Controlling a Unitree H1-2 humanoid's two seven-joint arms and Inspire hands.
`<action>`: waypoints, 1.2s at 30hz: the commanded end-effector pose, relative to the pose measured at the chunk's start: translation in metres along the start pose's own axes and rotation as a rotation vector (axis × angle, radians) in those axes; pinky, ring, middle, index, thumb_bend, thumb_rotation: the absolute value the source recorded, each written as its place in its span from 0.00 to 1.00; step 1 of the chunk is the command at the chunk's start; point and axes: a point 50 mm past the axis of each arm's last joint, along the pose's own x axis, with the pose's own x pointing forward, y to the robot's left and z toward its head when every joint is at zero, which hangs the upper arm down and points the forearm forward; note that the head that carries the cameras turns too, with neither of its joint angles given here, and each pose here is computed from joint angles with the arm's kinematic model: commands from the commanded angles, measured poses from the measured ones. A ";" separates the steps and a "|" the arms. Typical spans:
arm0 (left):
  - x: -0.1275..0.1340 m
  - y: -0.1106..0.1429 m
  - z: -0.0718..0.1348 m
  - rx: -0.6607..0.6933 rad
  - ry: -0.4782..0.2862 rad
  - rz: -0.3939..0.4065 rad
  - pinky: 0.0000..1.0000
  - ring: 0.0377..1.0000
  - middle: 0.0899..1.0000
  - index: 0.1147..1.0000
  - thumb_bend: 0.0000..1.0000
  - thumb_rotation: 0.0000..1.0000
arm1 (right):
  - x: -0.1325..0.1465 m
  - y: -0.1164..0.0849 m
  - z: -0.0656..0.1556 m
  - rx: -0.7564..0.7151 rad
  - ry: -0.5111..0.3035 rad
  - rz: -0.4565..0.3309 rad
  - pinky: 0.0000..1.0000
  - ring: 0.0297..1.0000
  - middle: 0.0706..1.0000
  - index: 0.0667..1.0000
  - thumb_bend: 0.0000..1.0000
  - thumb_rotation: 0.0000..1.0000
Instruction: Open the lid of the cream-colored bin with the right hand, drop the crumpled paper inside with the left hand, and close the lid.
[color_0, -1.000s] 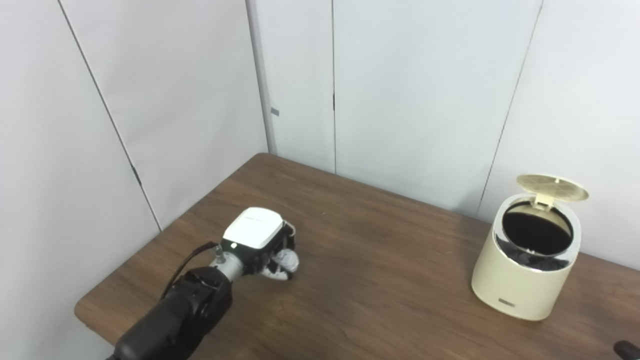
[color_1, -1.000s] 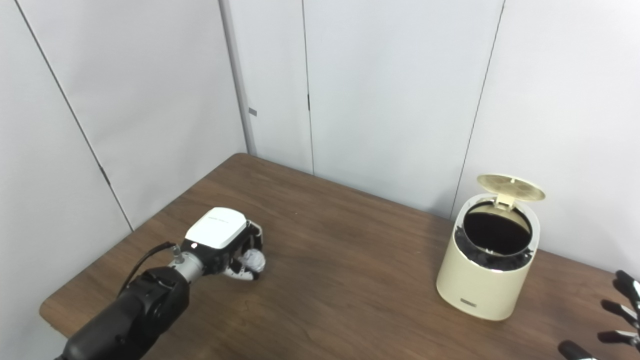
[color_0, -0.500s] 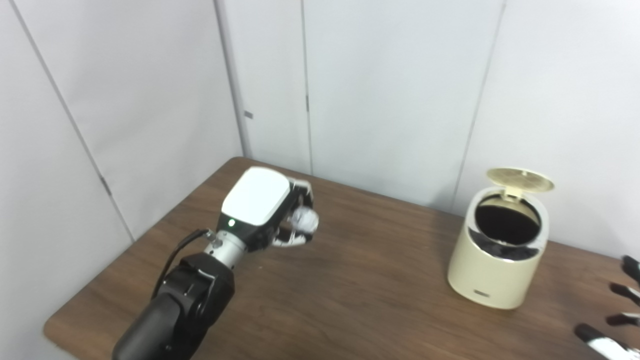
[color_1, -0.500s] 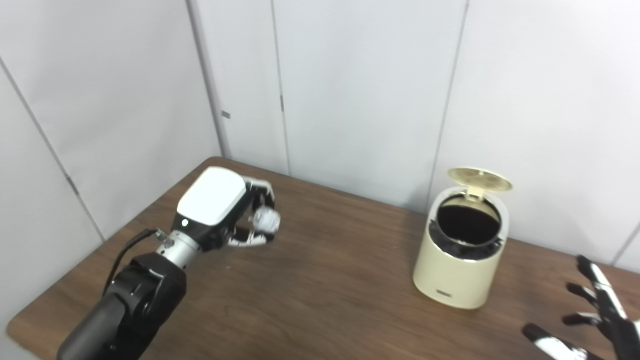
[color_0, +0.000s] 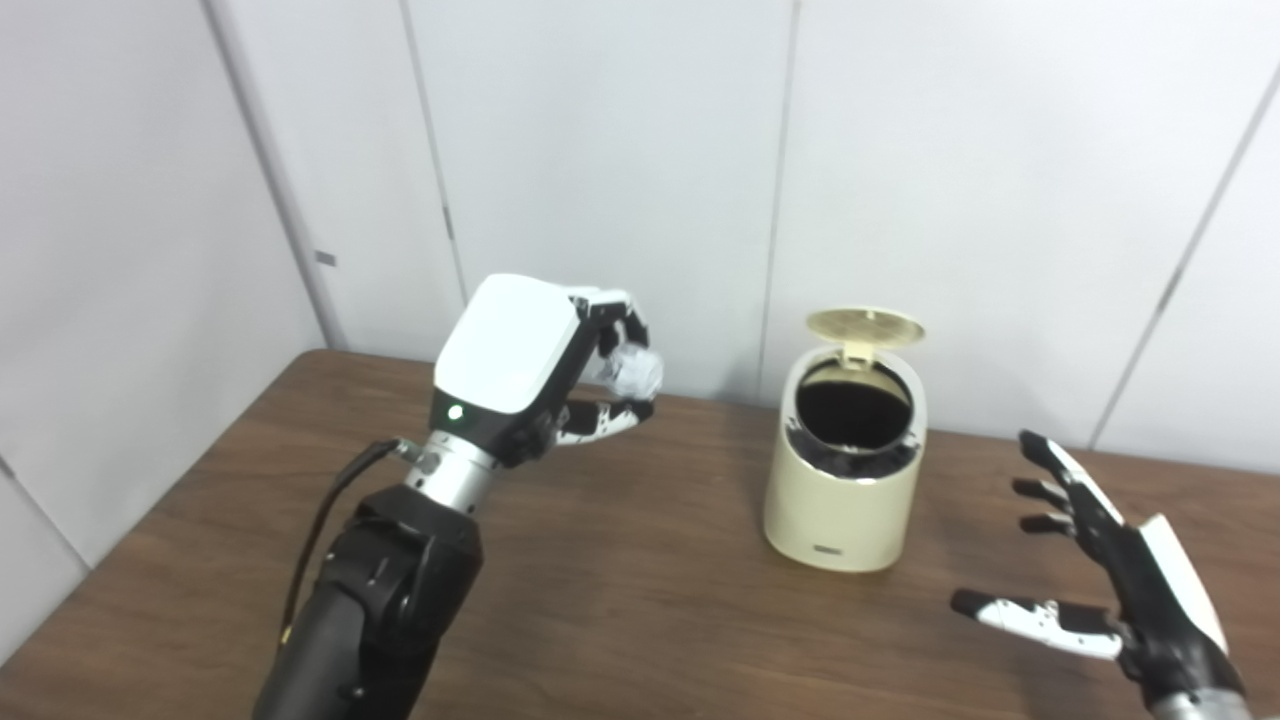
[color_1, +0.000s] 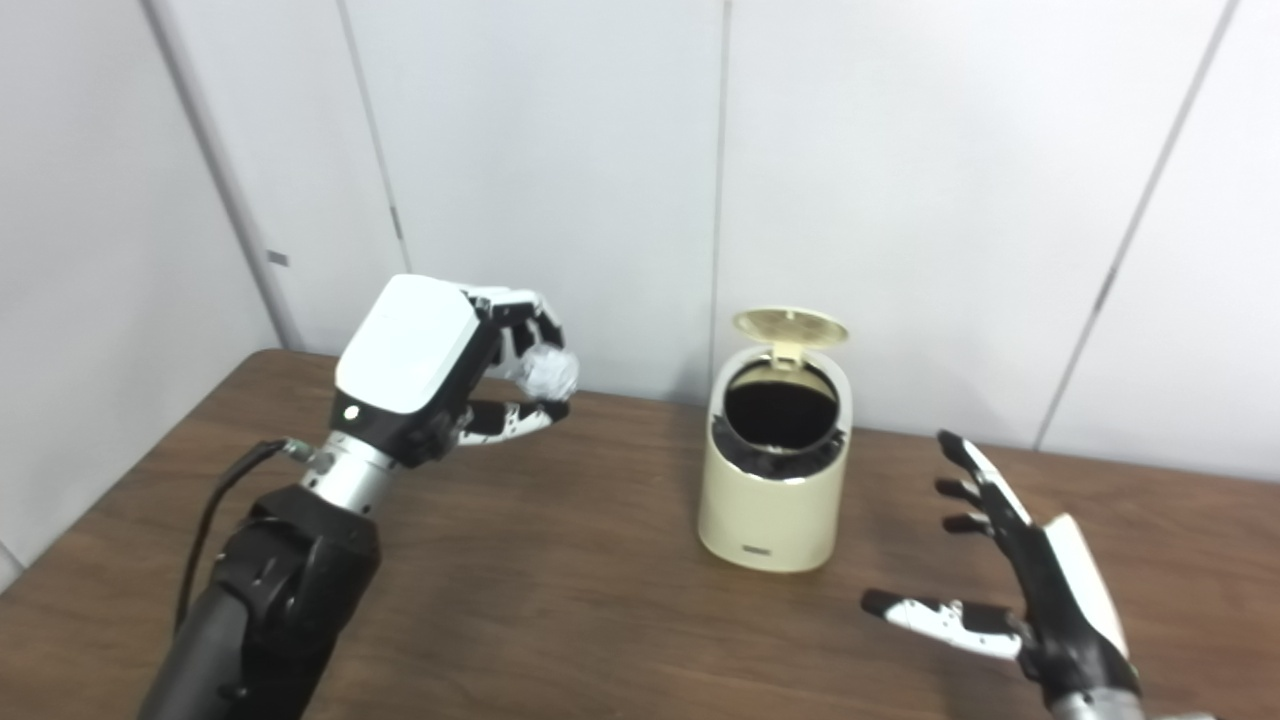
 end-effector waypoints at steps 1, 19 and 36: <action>0.024 0.010 0.011 -0.025 -0.060 0.125 0.35 0.35 0.41 0.47 0.50 0.00 | 0.011 -0.008 0.013 -0.018 -0.089 -0.033 0.68 0.82 0.91 0.90 0.80 0.27; 0.079 -0.046 0.048 -0.245 -0.128 0.159 0.39 0.36 0.42 0.47 0.50 0.00 | 0.009 0.014 0.025 -0.017 -0.072 -0.053 0.66 0.81 0.90 0.90 0.81 0.29; 0.094 -0.071 0.067 -0.290 -0.141 0.112 0.35 0.34 0.40 0.47 0.50 0.00 | 0.008 0.016 0.029 -0.026 -0.066 -0.049 0.65 0.82 0.92 0.91 0.79 0.32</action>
